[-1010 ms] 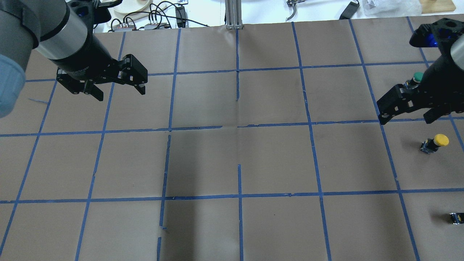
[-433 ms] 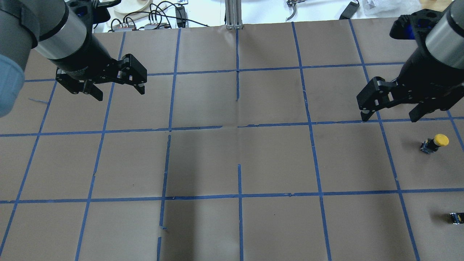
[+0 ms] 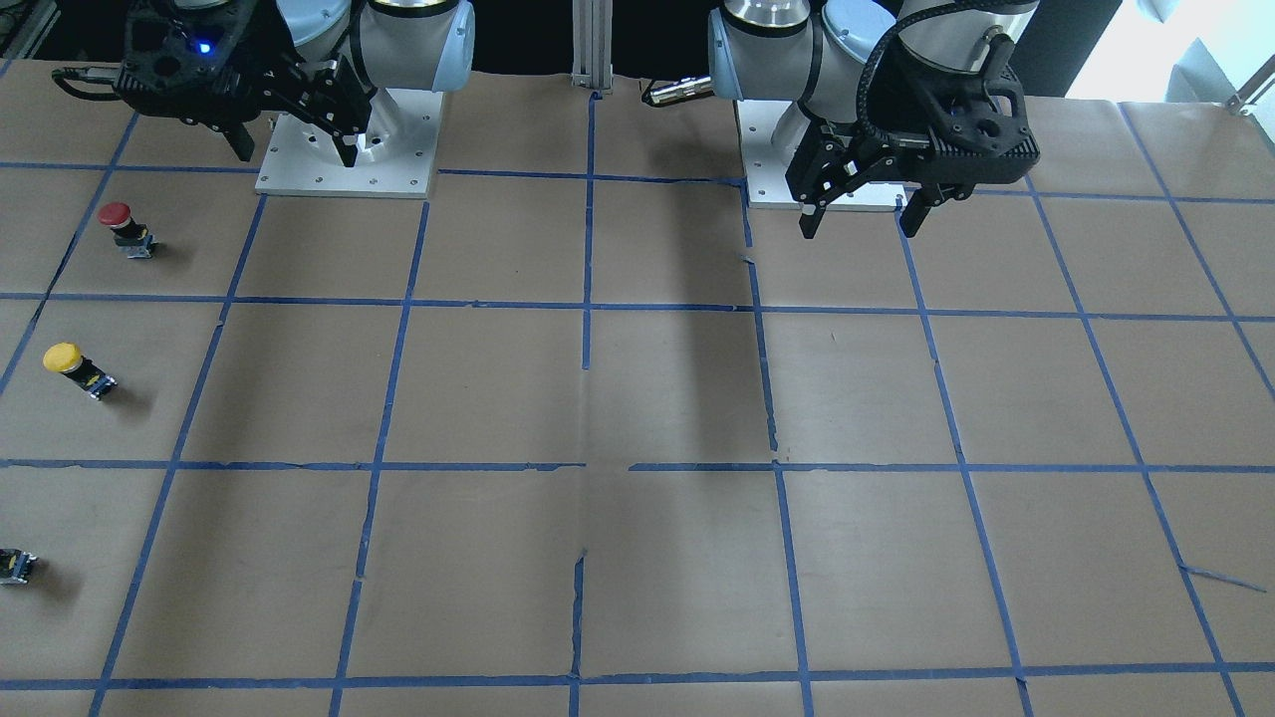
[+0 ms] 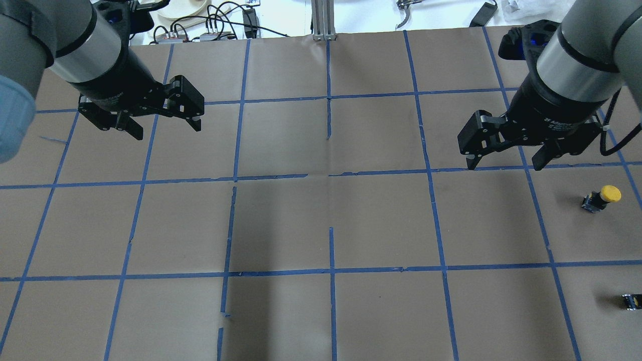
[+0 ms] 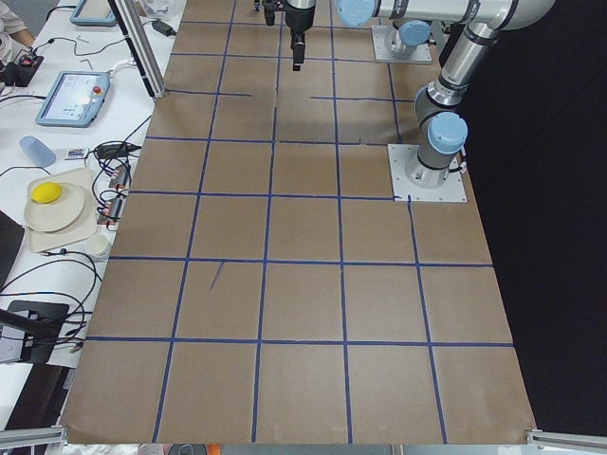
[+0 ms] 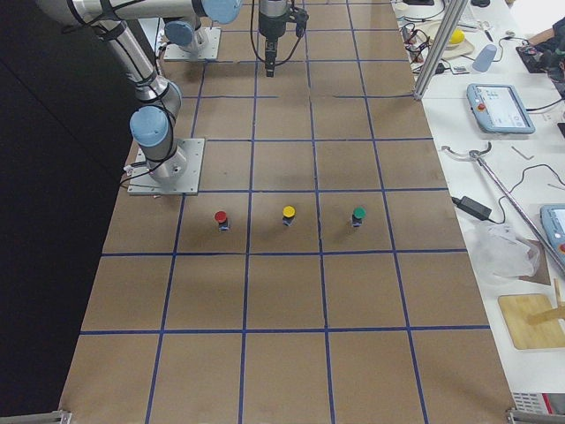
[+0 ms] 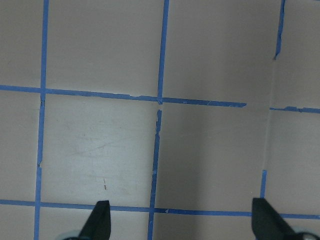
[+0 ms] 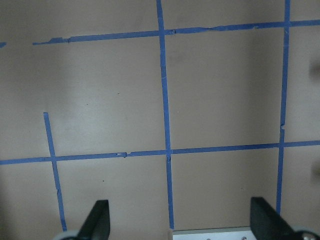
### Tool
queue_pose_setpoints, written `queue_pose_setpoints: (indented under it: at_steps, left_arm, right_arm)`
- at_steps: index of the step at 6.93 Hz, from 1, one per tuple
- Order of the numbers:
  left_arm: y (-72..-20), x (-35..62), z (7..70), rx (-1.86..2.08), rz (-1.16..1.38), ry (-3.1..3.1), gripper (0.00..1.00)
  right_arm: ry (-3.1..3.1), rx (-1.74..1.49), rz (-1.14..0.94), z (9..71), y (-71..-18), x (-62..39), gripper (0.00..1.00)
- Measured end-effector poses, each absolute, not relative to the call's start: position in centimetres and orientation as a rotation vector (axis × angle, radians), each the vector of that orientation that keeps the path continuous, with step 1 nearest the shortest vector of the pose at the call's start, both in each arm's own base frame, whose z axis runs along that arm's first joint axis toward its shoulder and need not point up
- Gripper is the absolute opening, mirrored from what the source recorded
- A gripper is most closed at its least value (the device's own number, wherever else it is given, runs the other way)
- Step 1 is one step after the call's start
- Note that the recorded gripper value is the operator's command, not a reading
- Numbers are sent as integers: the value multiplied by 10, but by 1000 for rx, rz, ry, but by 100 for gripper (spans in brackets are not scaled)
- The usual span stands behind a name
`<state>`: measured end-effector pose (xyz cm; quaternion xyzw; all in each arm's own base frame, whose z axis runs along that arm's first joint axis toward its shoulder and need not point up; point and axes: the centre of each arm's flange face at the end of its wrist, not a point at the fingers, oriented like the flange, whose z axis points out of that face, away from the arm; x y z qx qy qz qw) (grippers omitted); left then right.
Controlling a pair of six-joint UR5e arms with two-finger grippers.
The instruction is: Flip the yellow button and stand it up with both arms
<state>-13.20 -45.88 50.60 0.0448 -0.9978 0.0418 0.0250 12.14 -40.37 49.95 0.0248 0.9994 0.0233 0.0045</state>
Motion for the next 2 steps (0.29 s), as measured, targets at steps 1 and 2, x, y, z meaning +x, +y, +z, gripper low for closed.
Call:
queue_pose_setpoints:
  at_steps: [1, 2]
  left_arm:
    - [-459, -132, 506, 138, 130, -3086, 100]
    - [-459, -132, 506, 138, 130, -3086, 100]
  right_arm:
    - [3130, 67, 64, 497, -405, 123, 100]
    - [3133, 62, 55, 497, -406, 123, 100]
